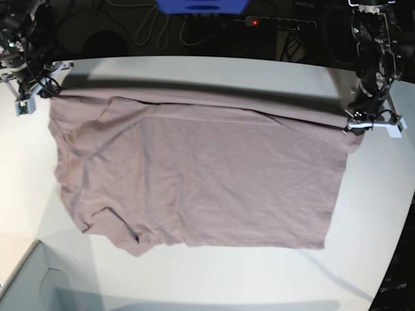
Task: Layout the t-shirt on the table in an organized manner, then fold the t-shirt properly
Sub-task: 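Pull the shirt edge taut with both grippers and lay it down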
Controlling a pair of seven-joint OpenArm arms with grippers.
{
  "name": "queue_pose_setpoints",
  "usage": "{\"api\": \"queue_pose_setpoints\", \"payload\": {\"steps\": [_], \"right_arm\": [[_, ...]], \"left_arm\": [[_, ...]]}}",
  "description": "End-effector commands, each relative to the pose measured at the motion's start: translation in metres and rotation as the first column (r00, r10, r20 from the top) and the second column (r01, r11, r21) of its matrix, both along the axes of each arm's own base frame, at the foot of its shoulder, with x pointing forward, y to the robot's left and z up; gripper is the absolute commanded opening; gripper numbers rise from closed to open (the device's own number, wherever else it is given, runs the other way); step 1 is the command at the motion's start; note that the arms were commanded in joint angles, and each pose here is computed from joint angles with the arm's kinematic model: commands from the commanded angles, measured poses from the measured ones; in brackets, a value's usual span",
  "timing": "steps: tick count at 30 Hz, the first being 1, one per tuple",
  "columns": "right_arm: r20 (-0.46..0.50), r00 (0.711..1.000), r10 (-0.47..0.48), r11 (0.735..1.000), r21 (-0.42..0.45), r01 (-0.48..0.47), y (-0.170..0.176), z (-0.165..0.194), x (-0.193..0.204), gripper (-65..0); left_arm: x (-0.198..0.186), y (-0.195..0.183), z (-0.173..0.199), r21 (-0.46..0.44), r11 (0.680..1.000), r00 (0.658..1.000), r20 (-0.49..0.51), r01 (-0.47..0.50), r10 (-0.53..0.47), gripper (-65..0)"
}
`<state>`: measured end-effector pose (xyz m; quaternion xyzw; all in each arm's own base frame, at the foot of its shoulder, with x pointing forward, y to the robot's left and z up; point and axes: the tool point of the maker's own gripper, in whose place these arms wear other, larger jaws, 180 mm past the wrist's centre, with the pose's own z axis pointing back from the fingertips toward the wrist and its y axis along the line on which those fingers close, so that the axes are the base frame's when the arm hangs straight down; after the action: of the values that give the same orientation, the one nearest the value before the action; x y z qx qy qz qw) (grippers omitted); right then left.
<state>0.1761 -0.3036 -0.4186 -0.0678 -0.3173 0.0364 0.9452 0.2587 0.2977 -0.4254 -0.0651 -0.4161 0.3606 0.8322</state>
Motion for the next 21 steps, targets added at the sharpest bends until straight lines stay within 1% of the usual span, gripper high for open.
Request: {"api": "queue_pose_setpoints", "payload": {"steps": [1, 3, 6, 8, 11, 16, 18, 19, 20, 21], "right_arm": [[0.044, 0.999, 0.004, 1.0, -0.02, -0.003, -0.004, 0.013, 0.006, -65.0], [0.056, 0.998, -0.007, 1.0, -0.025, 0.009, -0.006, 0.017, 0.006, -65.0], [0.047, 0.999, -0.009, 1.0, -0.02, 0.01, -0.004, 0.014, 0.003, -65.0], [0.016, 1.0, -0.016, 1.0, -0.006, 0.016, -0.002, 0.005, -0.008, -65.0], [-0.021, 0.999, -0.027, 0.999, 0.016, 0.028, -0.001, -0.007, -0.018, -65.0], [-0.077, 0.996, -0.045, 0.997, 0.054, 0.049, 0.0, -0.027, -0.032, -65.0], [-0.086, 0.995, -0.048, 0.997, 0.06, 0.054, 0.0, -0.031, -0.035, -65.0], [-0.087, 0.995, -0.049, 0.997, 0.061, 0.054, 0.0, -0.031, -0.035, -65.0], [-0.084, 0.995, -0.047, 0.997, 0.059, 0.052, 0.0, -0.03, -0.034, -65.0], [-0.083, 0.995, -0.047, 0.997, 0.058, 0.052, 0.0, -0.03, -0.034, -63.5]], "left_arm": [[0.004, 0.009, 0.013, 0.039, 0.999, 0.999, 0.033, -0.005, 0.003, -65.0], [0.003, 0.009, 0.014, 0.042, 0.999, 0.999, 0.033, -0.002, 0.001, -65.0], [0.0, 0.008, 0.012, 0.04, 0.999, 1.0, 0.027, -0.002, 0.001, -65.0], [-0.009, 0.008, 0.005, 0.04, 0.999, 1.0, 0.003, -0.002, 0.002, -65.0], [-0.013, 0.007, 0.002, 0.039, 0.999, 1.0, -0.008, 0.001, -0.001, -65.0], [-0.031, 0.009, -0.021, 0.02, 1.0, 0.997, -0.077, -0.015, 0.016, -64.5], [-0.034, 0.009, -0.024, 0.017, 1.0, 0.996, -0.088, -0.017, 0.019, -59.9], [-0.035, 0.01, -0.025, 0.018, 1.0, 0.995, -0.094, -0.021, 0.023, -56.3], [-0.04, 0.01, -0.027, 0.018, 1.0, 0.994, -0.103, -0.02, 0.022, -51.7], [-0.044, 0.009, -0.028, 0.015, 1.0, 0.994, -0.112, -0.017, 0.018, -46.3]]}}
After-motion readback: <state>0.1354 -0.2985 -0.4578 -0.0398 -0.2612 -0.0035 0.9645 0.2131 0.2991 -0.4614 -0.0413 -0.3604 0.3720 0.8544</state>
